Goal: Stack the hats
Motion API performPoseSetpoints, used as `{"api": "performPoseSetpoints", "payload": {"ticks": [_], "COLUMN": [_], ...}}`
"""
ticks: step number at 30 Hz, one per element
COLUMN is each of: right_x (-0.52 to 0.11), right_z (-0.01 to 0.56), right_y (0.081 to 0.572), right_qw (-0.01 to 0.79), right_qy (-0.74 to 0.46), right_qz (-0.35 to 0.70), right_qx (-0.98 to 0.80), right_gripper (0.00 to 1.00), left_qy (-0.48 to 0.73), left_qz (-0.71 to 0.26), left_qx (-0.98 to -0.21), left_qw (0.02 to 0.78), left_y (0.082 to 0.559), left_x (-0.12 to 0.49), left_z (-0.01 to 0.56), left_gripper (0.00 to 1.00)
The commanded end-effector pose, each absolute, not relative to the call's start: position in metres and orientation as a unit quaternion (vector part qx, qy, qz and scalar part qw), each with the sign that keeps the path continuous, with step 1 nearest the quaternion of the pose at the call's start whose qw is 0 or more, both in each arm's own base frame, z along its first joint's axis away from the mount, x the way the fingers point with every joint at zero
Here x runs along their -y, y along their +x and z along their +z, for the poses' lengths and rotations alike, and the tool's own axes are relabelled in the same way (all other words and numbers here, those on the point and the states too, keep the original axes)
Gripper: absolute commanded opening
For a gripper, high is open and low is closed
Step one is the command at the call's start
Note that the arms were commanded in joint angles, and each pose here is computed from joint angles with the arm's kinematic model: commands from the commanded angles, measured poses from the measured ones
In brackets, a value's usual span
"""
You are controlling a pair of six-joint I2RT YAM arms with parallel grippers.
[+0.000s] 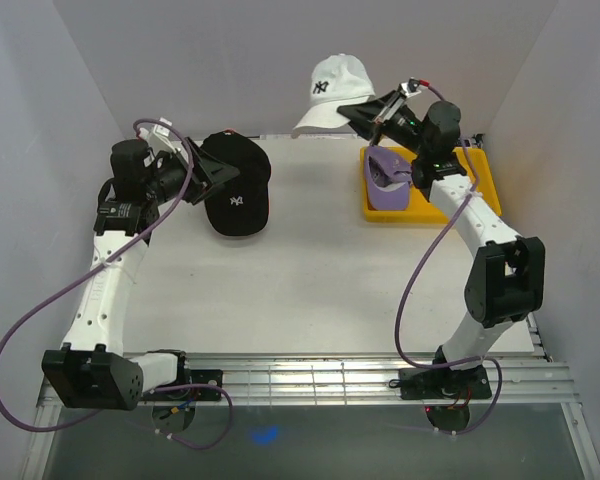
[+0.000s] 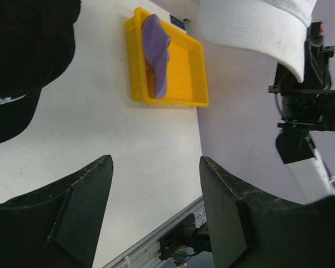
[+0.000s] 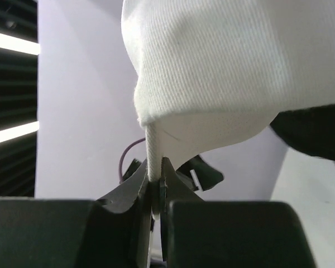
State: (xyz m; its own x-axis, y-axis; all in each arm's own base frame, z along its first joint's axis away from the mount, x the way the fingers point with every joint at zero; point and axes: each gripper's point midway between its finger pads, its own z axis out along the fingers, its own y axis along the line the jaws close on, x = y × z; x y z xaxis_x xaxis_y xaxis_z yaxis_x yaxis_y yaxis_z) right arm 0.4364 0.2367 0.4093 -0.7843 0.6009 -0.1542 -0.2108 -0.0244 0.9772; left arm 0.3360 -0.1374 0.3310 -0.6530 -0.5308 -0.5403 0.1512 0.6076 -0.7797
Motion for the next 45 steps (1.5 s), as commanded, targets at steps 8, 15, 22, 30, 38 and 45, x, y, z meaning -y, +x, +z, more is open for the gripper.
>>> {"api": "performPoseSetpoints", "payload": {"ticks": [8, 15, 22, 30, 38, 45], "right_x": [-0.317, -0.330, -0.338, -0.358, -0.365, -0.372], "right_z": [0.517, 0.520, 0.521, 0.526, 0.514, 0.505], "right_y": [0.381, 0.370, 0.360, 0.347, 0.340, 0.347], "right_qw": [0.239, 0.215, 0.203, 0.179, 0.159, 0.141], "right_qy": [0.071, 0.064, 0.057, 0.029, 0.023, 0.018], "right_qz": [0.832, 0.853, 0.865, 0.876, 0.877, 0.872], "right_qx": [-0.495, -0.472, -0.455, -0.447, -0.452, -0.468], "right_gripper": [0.08, 0.08, 0.08, 0.08, 0.08, 0.08], "left_qy": [-0.111, -0.135, -0.157, -0.175, -0.182, -0.188], "left_qz": [-0.561, -0.626, -0.667, -0.678, -0.690, -0.687], "left_qx": [-0.698, -0.643, -0.613, -0.601, -0.586, -0.585], "left_qw": [0.430, 0.420, 0.395, 0.385, 0.384, 0.388], "left_y": [0.364, 0.373, 0.383, 0.393, 0.397, 0.401], "left_x": [0.157, 0.156, 0.157, 0.155, 0.154, 0.147], "left_z": [0.432, 0.453, 0.460, 0.464, 0.470, 0.469], "left_gripper": [0.79, 0.86, 0.86, 0.86, 0.83, 0.55]}}
